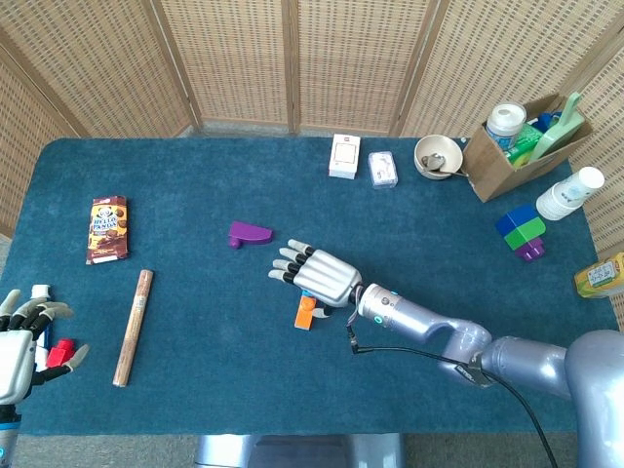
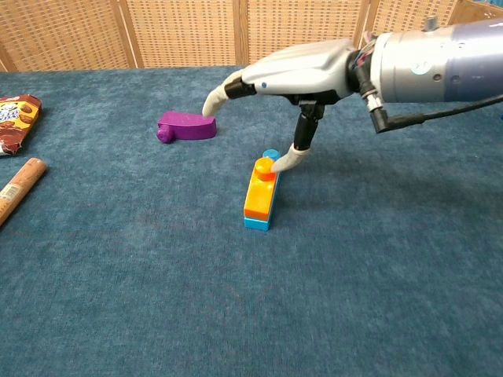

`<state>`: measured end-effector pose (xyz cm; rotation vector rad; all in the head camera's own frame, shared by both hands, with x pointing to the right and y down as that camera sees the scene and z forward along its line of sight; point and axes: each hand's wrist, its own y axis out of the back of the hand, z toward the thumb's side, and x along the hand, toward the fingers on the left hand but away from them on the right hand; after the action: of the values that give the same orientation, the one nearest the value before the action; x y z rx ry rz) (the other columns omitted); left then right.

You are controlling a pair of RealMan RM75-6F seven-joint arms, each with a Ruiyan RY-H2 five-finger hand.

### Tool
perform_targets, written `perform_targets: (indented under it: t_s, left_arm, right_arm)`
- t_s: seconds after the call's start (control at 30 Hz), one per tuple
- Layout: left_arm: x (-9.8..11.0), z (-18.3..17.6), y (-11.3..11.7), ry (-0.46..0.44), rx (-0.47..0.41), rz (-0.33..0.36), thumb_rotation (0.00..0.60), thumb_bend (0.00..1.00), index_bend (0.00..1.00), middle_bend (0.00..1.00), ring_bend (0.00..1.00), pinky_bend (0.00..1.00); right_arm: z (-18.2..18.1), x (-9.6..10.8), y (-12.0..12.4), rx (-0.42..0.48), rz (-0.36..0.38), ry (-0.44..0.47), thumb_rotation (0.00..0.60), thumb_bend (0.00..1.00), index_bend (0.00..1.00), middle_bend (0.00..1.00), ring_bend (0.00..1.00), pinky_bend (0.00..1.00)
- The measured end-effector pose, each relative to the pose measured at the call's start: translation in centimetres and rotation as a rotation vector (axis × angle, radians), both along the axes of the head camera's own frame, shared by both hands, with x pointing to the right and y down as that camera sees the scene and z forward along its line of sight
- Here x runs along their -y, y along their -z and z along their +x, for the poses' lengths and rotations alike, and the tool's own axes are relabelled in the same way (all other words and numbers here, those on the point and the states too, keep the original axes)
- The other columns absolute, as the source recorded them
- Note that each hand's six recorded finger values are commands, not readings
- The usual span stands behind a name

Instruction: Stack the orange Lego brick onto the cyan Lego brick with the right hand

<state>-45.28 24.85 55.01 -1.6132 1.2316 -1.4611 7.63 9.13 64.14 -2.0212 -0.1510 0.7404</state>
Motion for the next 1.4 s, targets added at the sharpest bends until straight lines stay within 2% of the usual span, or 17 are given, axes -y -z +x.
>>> perform_targets:
  t_s: [0.1,0.3,0.43,0.63,0.97,1.17,1.3,1.4]
  left_arm:
    - [0.0,-0.1,0.1,0.0,0.002,0.002,0.501,0.28,0.36,0.35,0.23,0.0]
    - [0.0,-0.1,0.3,-0.001,0.003,0.001,0.499,0.28,0.36,0.35,0.23,0.0]
    - [0.1,-0.1,0.4,-0.004,0.003,0.002,0.501,0.28,0.36,0.35,0.23,0.0]
    - [-0.1,-0.2,0.6,-0.003,0.002,0.002,0.502,0.28,0.36,0.35,0.23,0.0]
    - [-0.5,-0.8,0.9,0.007,0.008,0.002,0.5,0.28,0.36,0.35,0.23,0.0]
    - [-0.8,-1.2,1.0,0.017,0.011,-0.001,0.498,0.28,0.36,0.35,0.23,0.0]
    - [-1.0,-1.4,1.0,0.02,0.011,-0.003,0.502,0.28,0.36,0.35,0.23,0.0]
    - [-1.0,-1.4,1.0,0.021,0.011,-0.004,0.499,0.28,0.36,0.35,0.23,0.0]
  right_arm:
    - [0.5,-0.3,0.2,0.03,-0.01,-0.036,0.425,0.17,0.07,0.07,0.0,0.0]
    - [0.5,-1.2,0.4,0.076,-0.033,-0.074,0.226,0.12,0.0,0.02,0.0,0.0]
    - [0.2,-1.9,0.5,0.098,-0.037,-0.084,0.192,0.1,0.0,0.02,0.0,0.0]
    - [-0.3,-2.7,0.3,0.118,-0.044,-0.1,0.187,0.07,0.0,0.02,0.0,0.0]
    - [-1.6,-4.4,-0.6,0.145,-0.052,-0.116,0.229,0.04,0.0,0.02,0.0,0.0]
    - [-2.3,-5.0,-1.8,0.138,-0.057,-0.113,0.258,0.03,0.0,0.02,0.0,0.0]
    - [-2.7,-5.3,-2.7,0.128,-0.064,-0.113,0.312,0.02,0.0,0.02,0.0,0.0]
    - [-3.0,-5.4,-3.3,0.125,-0.072,-0.12,0.321,0.01,0.0,0.02,0.0,0.0]
